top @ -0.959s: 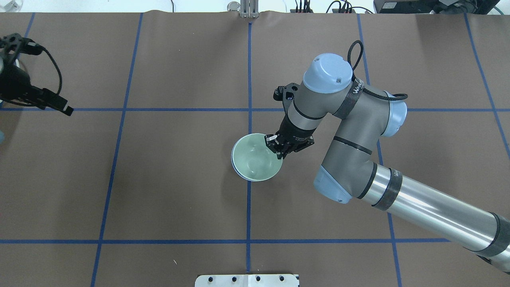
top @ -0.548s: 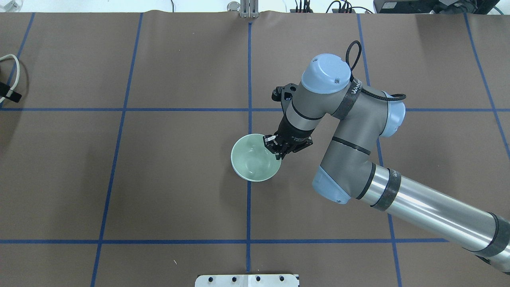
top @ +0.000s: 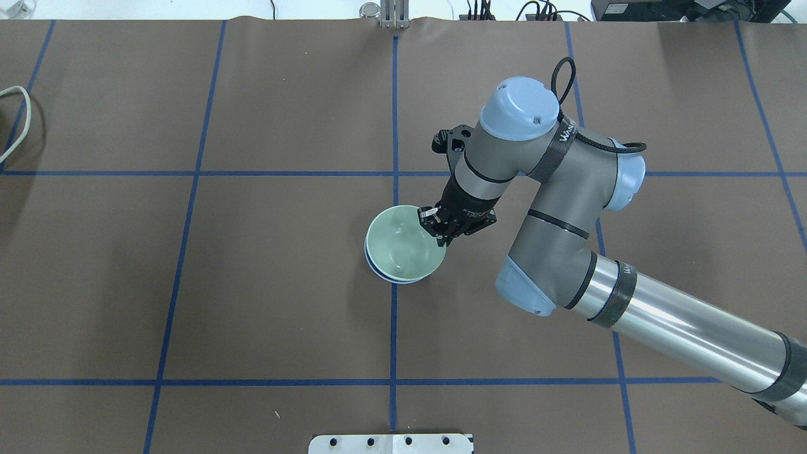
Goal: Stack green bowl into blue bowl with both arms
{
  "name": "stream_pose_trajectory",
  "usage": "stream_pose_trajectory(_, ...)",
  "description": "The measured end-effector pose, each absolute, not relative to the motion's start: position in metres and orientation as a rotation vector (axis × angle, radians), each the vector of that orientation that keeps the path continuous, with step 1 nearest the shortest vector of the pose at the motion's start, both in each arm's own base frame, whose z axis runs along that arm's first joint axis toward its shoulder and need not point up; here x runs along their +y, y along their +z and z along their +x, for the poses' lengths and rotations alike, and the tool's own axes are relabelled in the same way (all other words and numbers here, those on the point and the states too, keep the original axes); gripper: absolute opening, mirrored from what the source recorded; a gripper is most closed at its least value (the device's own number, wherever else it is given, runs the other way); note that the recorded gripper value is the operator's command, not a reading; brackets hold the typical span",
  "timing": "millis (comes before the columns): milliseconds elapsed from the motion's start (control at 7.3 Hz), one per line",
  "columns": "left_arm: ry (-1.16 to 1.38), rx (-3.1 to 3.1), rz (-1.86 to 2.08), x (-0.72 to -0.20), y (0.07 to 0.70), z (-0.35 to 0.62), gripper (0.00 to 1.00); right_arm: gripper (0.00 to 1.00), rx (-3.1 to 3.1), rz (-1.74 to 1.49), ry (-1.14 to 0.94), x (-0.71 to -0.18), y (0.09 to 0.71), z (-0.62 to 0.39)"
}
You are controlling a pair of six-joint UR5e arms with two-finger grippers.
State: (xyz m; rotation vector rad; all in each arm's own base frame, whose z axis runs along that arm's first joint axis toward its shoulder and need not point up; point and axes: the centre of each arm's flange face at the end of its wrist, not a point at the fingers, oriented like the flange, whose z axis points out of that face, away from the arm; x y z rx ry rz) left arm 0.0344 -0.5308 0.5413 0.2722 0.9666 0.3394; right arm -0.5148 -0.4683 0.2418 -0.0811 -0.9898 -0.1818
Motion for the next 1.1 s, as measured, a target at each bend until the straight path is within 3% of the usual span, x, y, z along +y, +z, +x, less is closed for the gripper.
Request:
stream_pose_trajectory(959,0.351,0.956,0.273,-0.517,0.562,0.019,0.98,0.00,-0.977,-0.089,-0.169,-0.476,0.243,-0.524)
stream_pose_trajectory(1096,0.351,0.956,0.273,-0.517,0.563,0.019,0.98,0.28,-0.980,-0.089,-0.167,-0.476,0.241,-0.524)
